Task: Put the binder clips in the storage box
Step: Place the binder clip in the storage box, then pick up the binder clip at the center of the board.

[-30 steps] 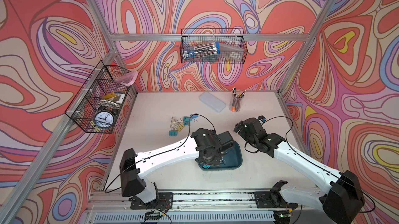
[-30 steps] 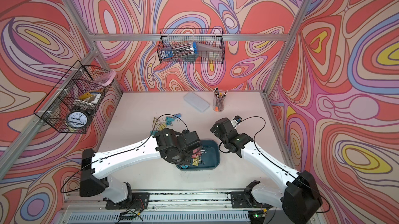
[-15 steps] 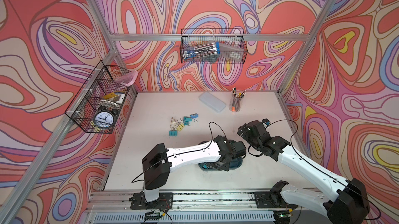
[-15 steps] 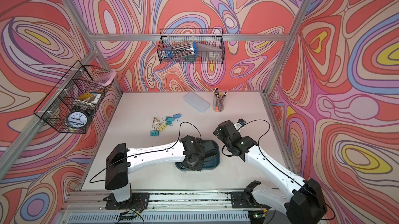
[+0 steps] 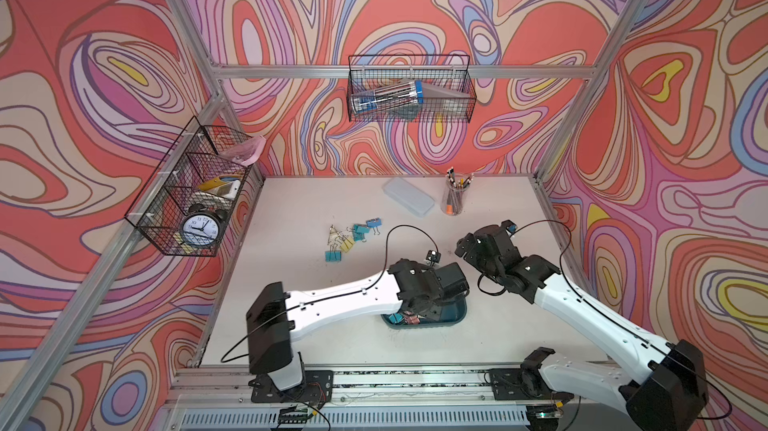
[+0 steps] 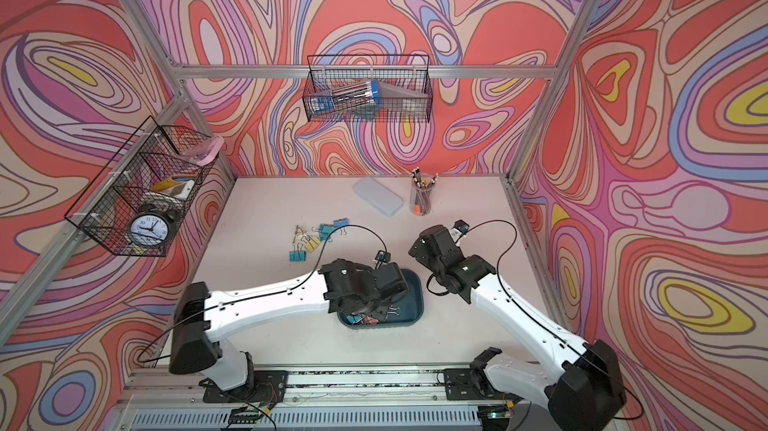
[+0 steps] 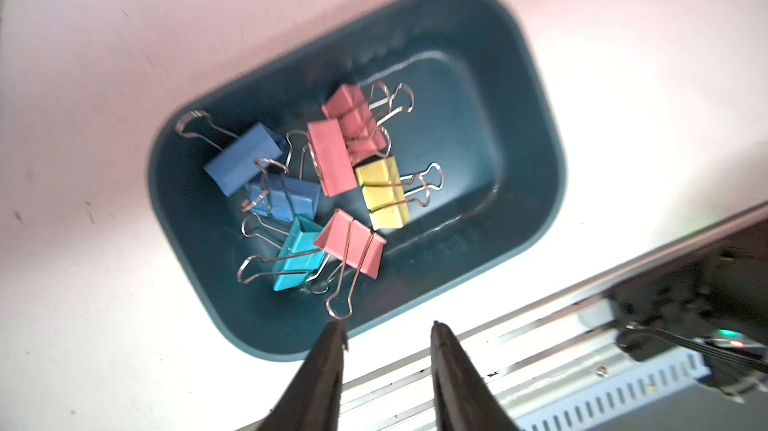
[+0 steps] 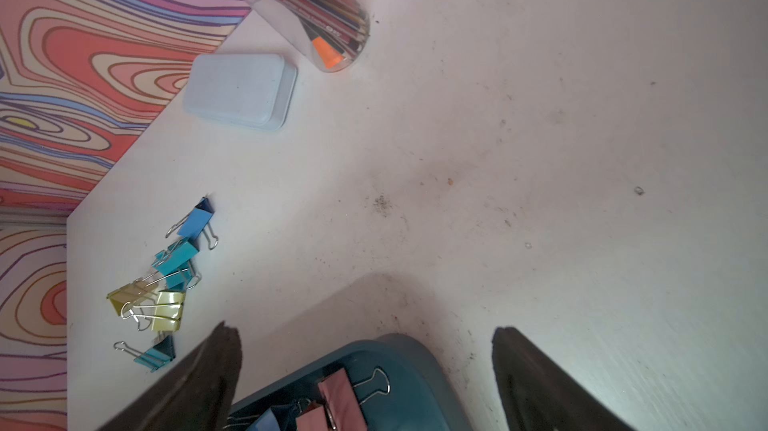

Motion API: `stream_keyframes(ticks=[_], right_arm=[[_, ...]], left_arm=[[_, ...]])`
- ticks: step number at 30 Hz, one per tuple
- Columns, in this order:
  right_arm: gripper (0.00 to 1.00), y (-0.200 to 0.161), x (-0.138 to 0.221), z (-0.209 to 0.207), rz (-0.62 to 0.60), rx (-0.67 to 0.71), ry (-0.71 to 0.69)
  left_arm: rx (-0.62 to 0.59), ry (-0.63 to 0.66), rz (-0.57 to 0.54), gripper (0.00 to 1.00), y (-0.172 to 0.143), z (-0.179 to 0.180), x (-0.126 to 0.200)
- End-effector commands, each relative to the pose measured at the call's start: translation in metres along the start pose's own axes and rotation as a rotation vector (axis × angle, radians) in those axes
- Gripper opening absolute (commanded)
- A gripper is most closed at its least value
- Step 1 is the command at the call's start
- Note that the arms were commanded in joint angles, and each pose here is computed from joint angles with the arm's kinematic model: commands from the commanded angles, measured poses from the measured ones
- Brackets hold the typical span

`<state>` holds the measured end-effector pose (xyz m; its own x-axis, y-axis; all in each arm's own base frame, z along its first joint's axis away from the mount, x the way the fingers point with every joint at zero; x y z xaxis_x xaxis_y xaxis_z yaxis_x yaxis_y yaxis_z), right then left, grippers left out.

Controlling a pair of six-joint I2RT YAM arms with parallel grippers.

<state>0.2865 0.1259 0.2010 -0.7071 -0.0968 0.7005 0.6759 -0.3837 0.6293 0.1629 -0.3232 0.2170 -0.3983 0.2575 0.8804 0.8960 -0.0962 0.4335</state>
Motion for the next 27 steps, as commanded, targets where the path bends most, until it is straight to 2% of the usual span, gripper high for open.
stream_keyframes(ticks=[1,4,6,11,14,17,19,20,22,24,27], right_arm=[[0.9,0.014,0.001,0.041,0.023,0.13,0.168],[0.85,0.014,-0.005,0.082,0.063,0.204,0.331],[0.84,0.012,-0.011,0.106,0.088,0.248,0.388],[0.83,0.0,-0.041,0.157,0.147,0.334,0.445],[0.81,-0.004,-0.068,0.176,0.19,0.294,0.436],[0.78,-0.011,-0.102,0.19,0.231,0.214,0.422],[0.78,-0.014,-0.122,0.198,0.243,0.163,0.423],[0.78,-0.016,-0.132,0.202,0.249,0.139,0.419],[0.81,-0.02,-0.151,0.21,0.26,0.101,0.419],[0.83,-0.023,-0.168,0.217,0.273,0.068,0.421],[0.87,-0.027,-0.191,0.223,0.266,0.021,0.412]], left_arm=[[-0.008,-0.023,-0.255,0.46,0.041,0.021,0.056],[0.026,-0.021,-0.446,0.43,0.062,0.055,0.1],[0.083,-0.023,-0.522,0.43,0.07,0.085,0.12],[0.218,-0.045,-0.555,0.43,0.069,0.154,0.124],[0.288,-0.024,-0.554,0.45,0.06,0.18,0.118],[0.326,-0.03,-0.507,0.57,0.051,0.19,0.104],[0.346,-0.067,-0.454,0.73,0.047,0.189,0.093],[0.354,-0.108,-0.41,0.81,0.045,0.185,0.086],[0.385,-0.162,-0.35,0.86,0.044,0.181,0.078],[0.402,-0.196,-0.347,0.99,0.044,0.181,0.078],[0.409,-0.218,-0.385,0.99,0.046,0.183,0.085]])
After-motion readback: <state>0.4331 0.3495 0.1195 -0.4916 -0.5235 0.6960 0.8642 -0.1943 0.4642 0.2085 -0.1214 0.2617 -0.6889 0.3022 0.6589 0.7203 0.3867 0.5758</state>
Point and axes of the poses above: each gripper's point midway between its finger pads, its own x axis back along the fingers, its own z axis along the line the jaws close on, y = z × x, the point moved 3 cm from there along x, back along the fingers, and after that the axes turned 11 degrees about x, right-handed, at the moved point
